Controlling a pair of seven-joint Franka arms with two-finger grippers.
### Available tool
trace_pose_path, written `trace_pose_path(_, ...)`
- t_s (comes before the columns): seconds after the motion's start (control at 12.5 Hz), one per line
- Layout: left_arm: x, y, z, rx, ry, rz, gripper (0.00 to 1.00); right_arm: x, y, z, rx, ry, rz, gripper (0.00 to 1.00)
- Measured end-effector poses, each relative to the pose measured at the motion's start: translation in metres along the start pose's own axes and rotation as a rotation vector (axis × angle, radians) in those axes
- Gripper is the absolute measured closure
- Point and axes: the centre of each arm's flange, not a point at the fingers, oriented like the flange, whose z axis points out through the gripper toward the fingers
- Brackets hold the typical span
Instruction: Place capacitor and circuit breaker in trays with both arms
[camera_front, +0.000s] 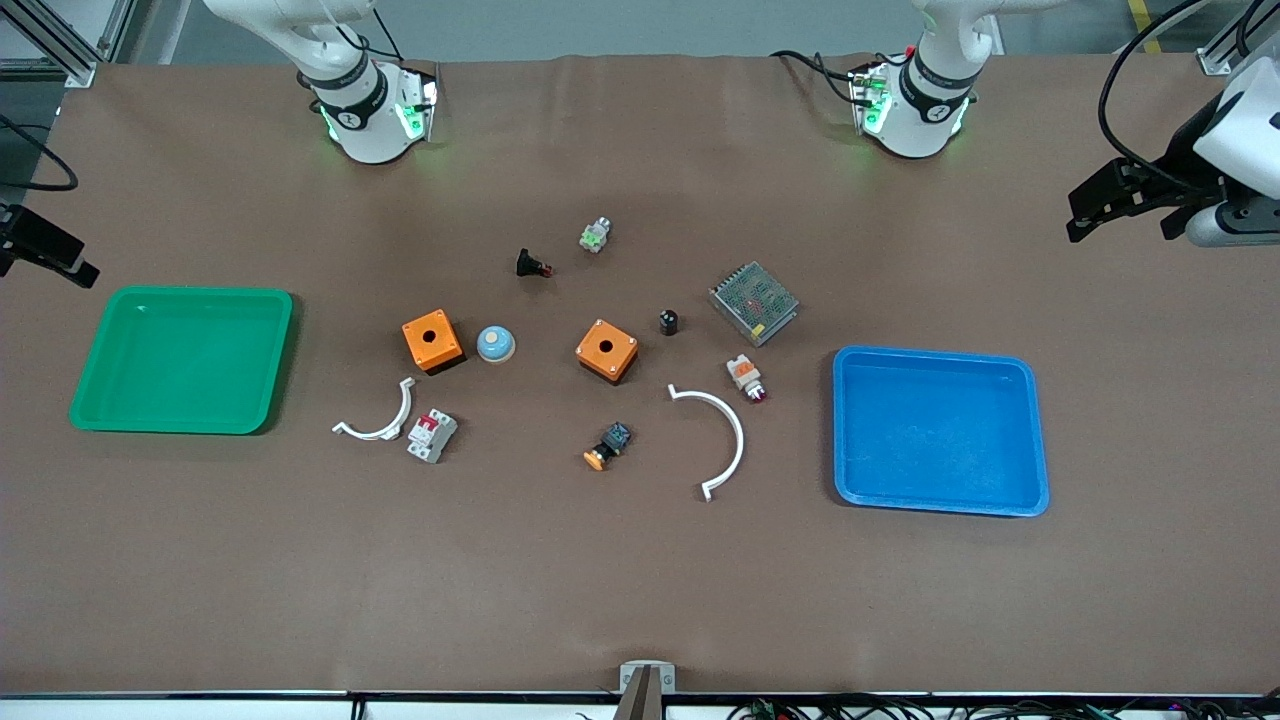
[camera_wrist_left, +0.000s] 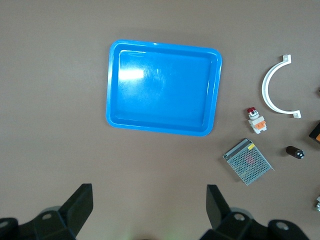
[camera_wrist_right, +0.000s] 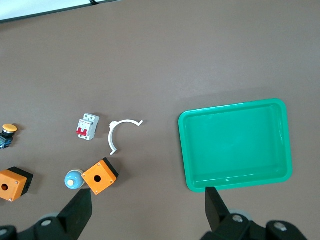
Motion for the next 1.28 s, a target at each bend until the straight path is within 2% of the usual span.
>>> trace_pose_path(0.4, 0.003, 0.003, 0.004, -0.001, -0.007, 0.006, 0.00, 0.000, 0.000, 0.001, 0.000, -0.002, 0.000, 0.00)
trace_pose_path(0.56, 0.015, 0.022, 0.028, -0.001, -0.052, 0.043, 0.00, 0.001, 0.001, 0.015, -0.002, -0.026, 0.003, 0.00)
trace_pose_path(0.72, 0.033, 0.066, 0.077, -0.003, -0.119, 0.088, 0.00, 0.006, 0.004, 0.053, -0.005, -0.049, 0.009, 0.00)
trace_pose_path(0.88, 0.051, 0.120, 0.129, -0.011, -0.135, 0.060, 0.00, 0.009, -0.002, 0.100, 0.023, -0.070, 0.018, 0.00)
trace_pose_path(1.04, 0.053, 0.185, 0.174, -0.010, -0.138, -0.029, 0.00, 0.009, -0.016, 0.147, 0.098, -0.092, 0.101, 0.00)
trace_pose_path(1.12, 0.047, 0.218, 0.192, -0.009, -0.135, -0.084, 0.00, 0.010, -0.028, 0.169, 0.111, -0.102, 0.155, 0.00)
trace_pose_path(1.28, 0.032, 0.279, 0.228, -0.008, -0.128, -0.180, 0.00, 0.012, -0.076, 0.214, 0.099, -0.117, 0.264, 0.00)
